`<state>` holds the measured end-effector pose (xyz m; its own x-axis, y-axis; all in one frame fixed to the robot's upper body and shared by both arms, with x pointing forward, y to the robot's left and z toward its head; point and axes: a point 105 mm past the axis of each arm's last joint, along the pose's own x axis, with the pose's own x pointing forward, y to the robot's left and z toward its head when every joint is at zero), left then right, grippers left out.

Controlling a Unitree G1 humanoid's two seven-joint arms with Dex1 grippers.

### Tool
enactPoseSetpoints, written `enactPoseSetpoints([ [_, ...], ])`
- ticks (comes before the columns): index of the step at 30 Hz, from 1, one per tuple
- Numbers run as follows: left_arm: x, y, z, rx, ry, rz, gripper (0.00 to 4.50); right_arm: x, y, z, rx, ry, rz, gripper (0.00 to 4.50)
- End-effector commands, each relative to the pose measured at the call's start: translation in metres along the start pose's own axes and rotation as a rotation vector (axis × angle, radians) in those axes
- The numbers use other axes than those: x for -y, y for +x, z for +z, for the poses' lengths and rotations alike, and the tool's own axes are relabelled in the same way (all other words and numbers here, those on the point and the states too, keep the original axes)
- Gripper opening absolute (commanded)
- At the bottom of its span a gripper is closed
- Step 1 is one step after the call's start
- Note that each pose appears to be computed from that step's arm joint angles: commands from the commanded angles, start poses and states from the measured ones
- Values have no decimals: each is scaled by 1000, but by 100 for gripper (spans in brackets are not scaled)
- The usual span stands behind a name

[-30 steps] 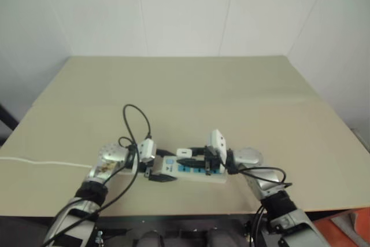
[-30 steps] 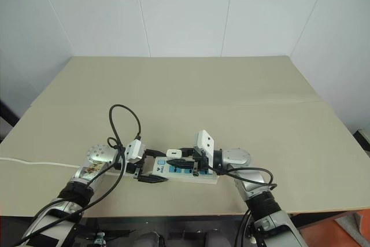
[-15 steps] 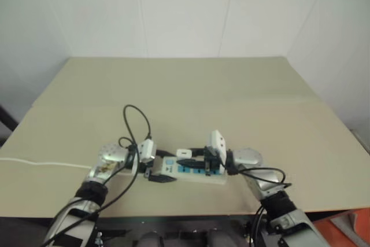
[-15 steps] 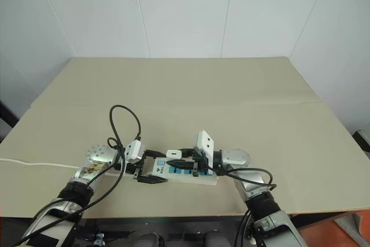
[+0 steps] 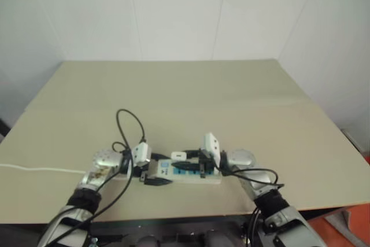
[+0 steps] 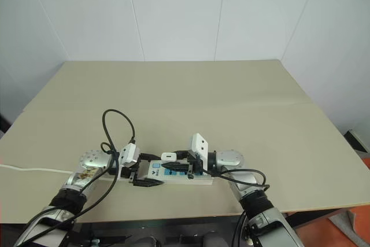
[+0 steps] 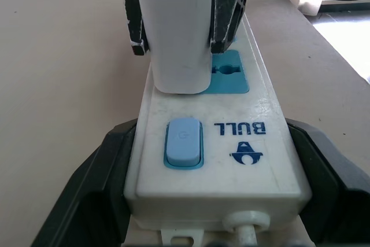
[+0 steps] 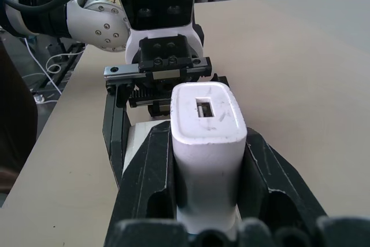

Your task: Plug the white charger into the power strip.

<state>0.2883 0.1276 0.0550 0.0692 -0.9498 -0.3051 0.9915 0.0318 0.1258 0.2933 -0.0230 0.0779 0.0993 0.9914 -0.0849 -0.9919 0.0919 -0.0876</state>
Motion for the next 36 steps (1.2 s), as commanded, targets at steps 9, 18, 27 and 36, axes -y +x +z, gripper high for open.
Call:
enactPoseSetpoints([
  [9,8,-26,-25,-120,-84,56,329,-13,-32,-74,-247,209,-33,110],
  [18,5,-21,-22,-116,-78,51,329,-8,-33,-70,-227,201,-57,110],
  [27,3,-19,-21,-116,-75,43,329,-11,-32,-66,-210,203,-37,284],
  [36,2,-18,-20,-116,-76,39,329,-3,-33,-52,-169,146,-66,447],
])
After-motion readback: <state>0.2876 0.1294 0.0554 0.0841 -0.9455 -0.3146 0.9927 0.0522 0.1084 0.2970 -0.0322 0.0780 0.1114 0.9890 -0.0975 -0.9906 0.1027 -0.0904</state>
